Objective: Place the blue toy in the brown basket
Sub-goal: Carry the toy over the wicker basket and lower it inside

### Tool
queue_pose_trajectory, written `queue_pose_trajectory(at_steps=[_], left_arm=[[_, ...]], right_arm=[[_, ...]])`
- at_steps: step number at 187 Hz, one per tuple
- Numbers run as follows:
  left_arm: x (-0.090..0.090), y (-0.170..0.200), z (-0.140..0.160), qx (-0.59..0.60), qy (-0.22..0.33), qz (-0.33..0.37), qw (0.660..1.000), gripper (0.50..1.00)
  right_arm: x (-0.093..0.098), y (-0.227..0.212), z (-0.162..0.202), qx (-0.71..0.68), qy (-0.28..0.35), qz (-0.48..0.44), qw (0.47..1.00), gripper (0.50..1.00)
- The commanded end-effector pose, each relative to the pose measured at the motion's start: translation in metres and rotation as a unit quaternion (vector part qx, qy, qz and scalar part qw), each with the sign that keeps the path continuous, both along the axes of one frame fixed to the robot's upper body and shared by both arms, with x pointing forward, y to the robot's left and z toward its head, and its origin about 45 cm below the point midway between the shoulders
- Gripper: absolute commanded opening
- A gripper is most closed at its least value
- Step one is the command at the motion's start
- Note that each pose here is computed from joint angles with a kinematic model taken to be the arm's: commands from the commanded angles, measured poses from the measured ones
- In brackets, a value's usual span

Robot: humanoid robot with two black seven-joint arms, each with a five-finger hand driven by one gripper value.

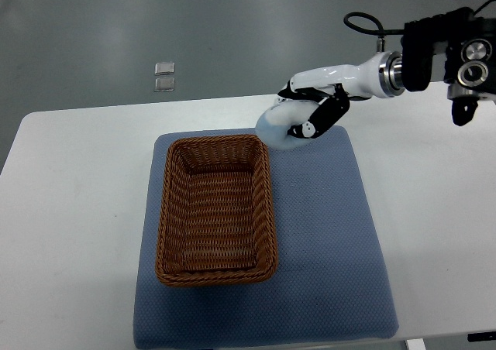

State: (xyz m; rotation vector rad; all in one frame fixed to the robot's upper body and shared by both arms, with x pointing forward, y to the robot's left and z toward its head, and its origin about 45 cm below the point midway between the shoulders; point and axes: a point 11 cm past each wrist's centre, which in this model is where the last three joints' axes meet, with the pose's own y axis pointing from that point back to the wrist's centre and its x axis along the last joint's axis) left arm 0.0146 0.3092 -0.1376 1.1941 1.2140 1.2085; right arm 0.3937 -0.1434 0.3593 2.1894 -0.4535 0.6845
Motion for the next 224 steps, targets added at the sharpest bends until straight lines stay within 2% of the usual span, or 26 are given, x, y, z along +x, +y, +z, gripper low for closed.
queue_pose_trajectory(at_steps=[1, 37, 58, 91, 104, 126, 184, 206, 214, 218, 220, 224], left_arm=[[0.000, 0.000, 0.000, 0.000, 0.000, 0.000, 1.000, 1.000], [0.000, 0.001, 0.000, 0.001, 0.000, 0.000, 1.000, 1.000], [0.000, 0.002, 0.000, 0.004, 0.000, 0.000, 1.000, 1.000], [0.000, 0.003, 0.000, 0.004, -0.001, 0.002, 1.000, 1.000], [0.000, 0.004, 0.000, 0.005, 0.000, 0.003, 1.000, 1.000], [0.000, 0.004, 0.000, 0.005, -0.001, 0.004, 1.000, 1.000], [0.000, 0.004, 0.000, 0.006, -0.001, 0.004, 1.000, 1.000], [-0.001, 0.004, 0.000, 0.006, 0.000, 0.004, 1.000, 1.000], [0.000, 0.004, 0.000, 0.006, -0.001, 0.004, 1.000, 1.000], [0.000, 0.004, 0.000, 0.006, -0.001, 0.005, 1.000, 1.000], [0.000, 0.004, 0.000, 0.006, -0.001, 0.005, 1.000, 1.000], [0.000, 0.004, 0.000, 0.006, -0.001, 0.004, 1.000, 1.000]], right_arm=[[0.005, 0.035, 0.003, -0.006, -0.009, 0.026, 1.000, 0.500], [0.015, 0.087, -0.022, -0.036, -0.018, 0.043, 0.998, 0.500], [0.013, 0.122, -0.043, -0.039, -0.013, 0.054, 0.998, 0.500], [0.004, 0.147, -0.091, -0.051, 0.004, 0.057, 0.997, 0.500], [0.000, 0.150, -0.107, -0.053, 0.008, 0.056, 0.997, 0.500], [0.005, 0.138, -0.127, -0.059, 0.013, 0.034, 0.998, 0.500], [0.005, 0.121, -0.156, -0.078, 0.017, 0.015, 0.997, 0.500], [0.001, 0.119, -0.165, -0.078, 0.027, 0.014, 0.996, 0.549], [0.000, 0.118, -0.168, -0.078, 0.031, 0.013, 0.996, 0.596], [-0.001, 0.118, -0.170, -0.078, 0.033, 0.012, 0.996, 0.645], [-0.001, 0.118, -0.170, -0.078, 0.033, 0.012, 0.996, 0.646], [-0.002, 0.117, -0.171, -0.078, 0.034, 0.012, 0.996, 0.701]])
